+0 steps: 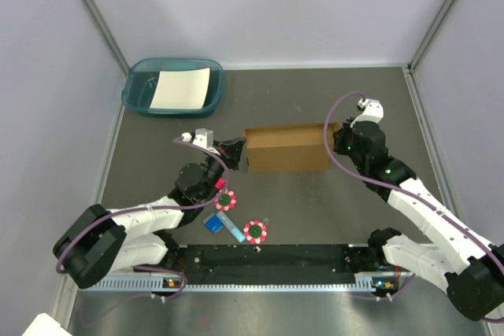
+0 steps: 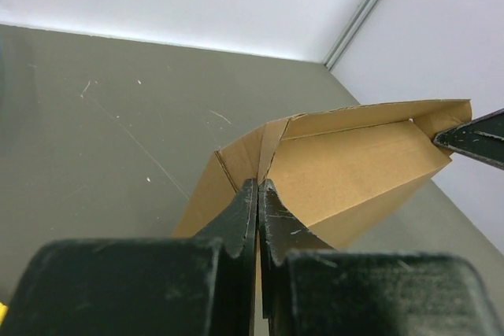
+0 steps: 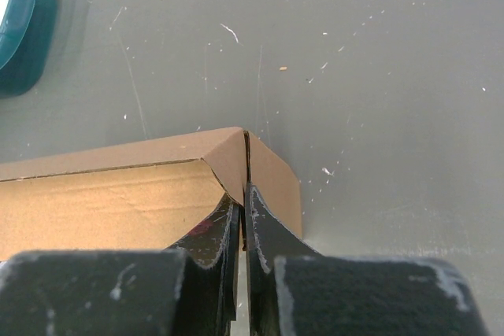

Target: Fold the paper box

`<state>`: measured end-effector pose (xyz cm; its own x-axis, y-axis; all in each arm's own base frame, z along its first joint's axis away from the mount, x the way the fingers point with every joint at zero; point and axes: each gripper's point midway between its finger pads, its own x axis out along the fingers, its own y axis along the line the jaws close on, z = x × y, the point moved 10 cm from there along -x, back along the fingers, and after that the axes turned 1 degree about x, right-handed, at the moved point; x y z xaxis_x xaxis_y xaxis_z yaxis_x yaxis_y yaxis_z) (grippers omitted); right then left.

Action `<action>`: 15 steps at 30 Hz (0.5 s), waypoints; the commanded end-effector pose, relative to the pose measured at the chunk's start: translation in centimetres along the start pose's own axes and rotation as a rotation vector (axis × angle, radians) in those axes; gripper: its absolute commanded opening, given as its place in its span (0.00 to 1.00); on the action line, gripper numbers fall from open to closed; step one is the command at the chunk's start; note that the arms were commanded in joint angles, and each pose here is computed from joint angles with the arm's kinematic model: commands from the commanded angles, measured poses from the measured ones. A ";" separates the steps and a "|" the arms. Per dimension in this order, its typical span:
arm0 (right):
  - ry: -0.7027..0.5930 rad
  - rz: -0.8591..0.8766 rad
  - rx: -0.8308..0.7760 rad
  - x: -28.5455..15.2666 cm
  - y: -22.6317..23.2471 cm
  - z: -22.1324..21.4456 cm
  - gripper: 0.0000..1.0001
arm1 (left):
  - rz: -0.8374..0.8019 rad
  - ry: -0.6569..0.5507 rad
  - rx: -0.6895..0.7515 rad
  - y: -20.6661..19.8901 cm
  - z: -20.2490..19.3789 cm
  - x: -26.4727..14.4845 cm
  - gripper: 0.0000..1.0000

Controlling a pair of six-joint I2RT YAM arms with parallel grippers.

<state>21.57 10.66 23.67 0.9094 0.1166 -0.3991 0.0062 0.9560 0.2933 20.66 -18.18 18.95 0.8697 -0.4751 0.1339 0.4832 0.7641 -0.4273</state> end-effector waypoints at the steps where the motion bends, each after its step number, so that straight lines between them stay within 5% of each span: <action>1: 0.233 -0.089 -0.070 -0.4 -1.8 -4.1 0.00 | 0.255 0.363 0.212 5.0 -6.1 -3.8 0.00; 7: 0.221 -0.082 -0.065 -0.5 -1.6 -3.7 0.05 | 0.252 0.342 0.241 5.0 -5.7 -3.8 0.04; 15: 0.171 -0.063 -0.045 -1.6 -1.0 -1.7 0.28 | 0.242 0.330 0.243 4.3 -5.3 -3.0 0.04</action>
<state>21.22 10.71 24.02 0.9005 0.1291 -0.4154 0.0088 0.9494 0.3140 20.55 -18.11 18.75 0.8810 -0.4592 0.1138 0.4674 0.8075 -0.3598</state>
